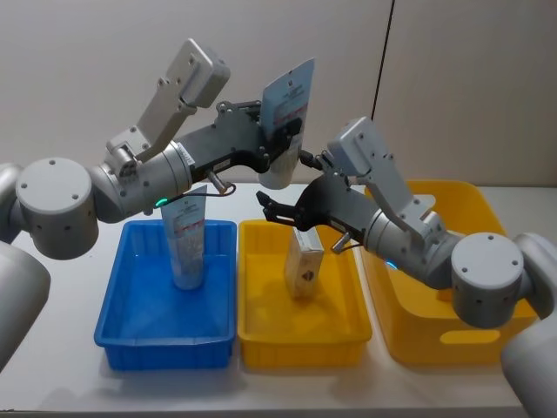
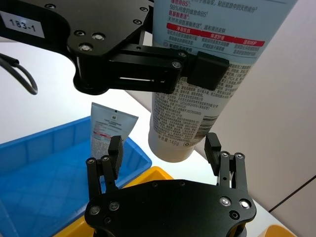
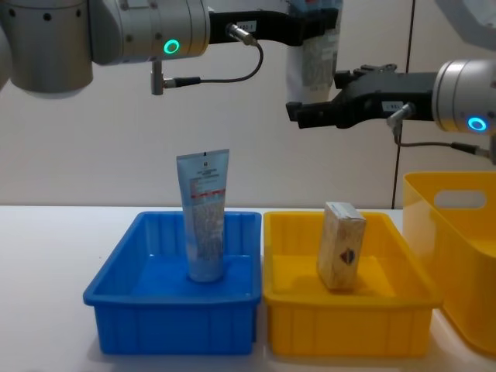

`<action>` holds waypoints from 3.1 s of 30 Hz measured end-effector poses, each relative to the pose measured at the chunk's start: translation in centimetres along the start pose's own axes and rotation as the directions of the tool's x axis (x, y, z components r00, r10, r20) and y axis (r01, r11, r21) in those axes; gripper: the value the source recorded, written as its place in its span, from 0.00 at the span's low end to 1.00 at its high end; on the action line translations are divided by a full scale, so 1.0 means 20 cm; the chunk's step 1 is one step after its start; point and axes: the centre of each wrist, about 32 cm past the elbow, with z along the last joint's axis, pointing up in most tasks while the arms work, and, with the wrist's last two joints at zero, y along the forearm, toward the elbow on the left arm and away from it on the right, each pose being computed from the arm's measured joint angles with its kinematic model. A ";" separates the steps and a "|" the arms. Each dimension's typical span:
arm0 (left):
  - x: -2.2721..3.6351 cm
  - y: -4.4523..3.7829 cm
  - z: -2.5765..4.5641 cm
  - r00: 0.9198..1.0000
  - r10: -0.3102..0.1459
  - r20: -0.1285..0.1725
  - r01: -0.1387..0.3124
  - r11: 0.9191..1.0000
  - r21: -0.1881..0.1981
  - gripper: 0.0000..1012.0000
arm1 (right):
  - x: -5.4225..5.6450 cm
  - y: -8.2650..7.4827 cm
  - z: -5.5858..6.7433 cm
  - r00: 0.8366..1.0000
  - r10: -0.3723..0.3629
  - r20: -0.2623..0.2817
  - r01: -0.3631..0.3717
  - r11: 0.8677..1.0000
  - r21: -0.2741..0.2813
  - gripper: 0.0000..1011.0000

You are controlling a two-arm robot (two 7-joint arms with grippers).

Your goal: Bimanual collaborative sorting of washing and personal care products

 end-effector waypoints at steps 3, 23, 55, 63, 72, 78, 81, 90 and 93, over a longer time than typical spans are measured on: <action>-0.004 0.000 0.003 1.000 0.000 0.000 0.000 1.000 -0.003 0.27 | 0.00 0.00 0.00 1.000 -0.005 -0.004 0.005 1.000 0.000 0.99; -0.027 -0.001 0.019 1.000 -0.001 -0.006 0.001 1.000 -0.017 0.27 | 0.02 0.04 0.01 0.999 -0.045 -0.026 0.045 0.999 0.001 0.99; -0.039 -0.006 0.024 1.000 -0.006 -0.010 0.006 1.000 -0.018 0.27 | -0.01 0.08 0.05 0.999 -0.046 -0.008 0.046 0.999 0.014 0.67; -0.040 -0.007 0.024 1.000 -0.007 -0.009 0.007 1.000 -0.019 0.27 | -0.01 0.08 0.05 0.999 -0.046 -0.007 0.046 0.999 0.016 0.62; -0.041 -0.007 0.025 1.000 -0.007 -0.009 0.007 1.000 -0.019 0.29 | -0.01 0.08 0.05 0.999 -0.047 -0.006 0.047 0.999 0.017 0.61; -0.041 -0.007 0.025 1.000 -0.007 -0.009 0.007 1.000 -0.019 0.45 | -0.01 0.08 0.05 0.999 -0.047 -0.006 0.047 0.999 0.017 0.61; -0.040 -0.007 0.025 1.000 -0.007 -0.009 0.007 1.000 -0.019 0.53 | -0.01 0.08 0.05 0.999 -0.047 -0.006 0.047 0.999 0.017 0.61; -0.040 -0.007 0.025 1.000 -0.007 -0.009 0.007 1.000 -0.019 0.82 | -0.01 0.08 0.05 0.999 -0.047 -0.006 0.047 0.999 0.017 0.60; -0.040 -0.007 0.025 1.000 -0.007 -0.009 0.007 1.000 -0.019 0.91 | -0.01 0.08 0.05 0.999 -0.047 -0.006 0.047 0.999 0.017 0.60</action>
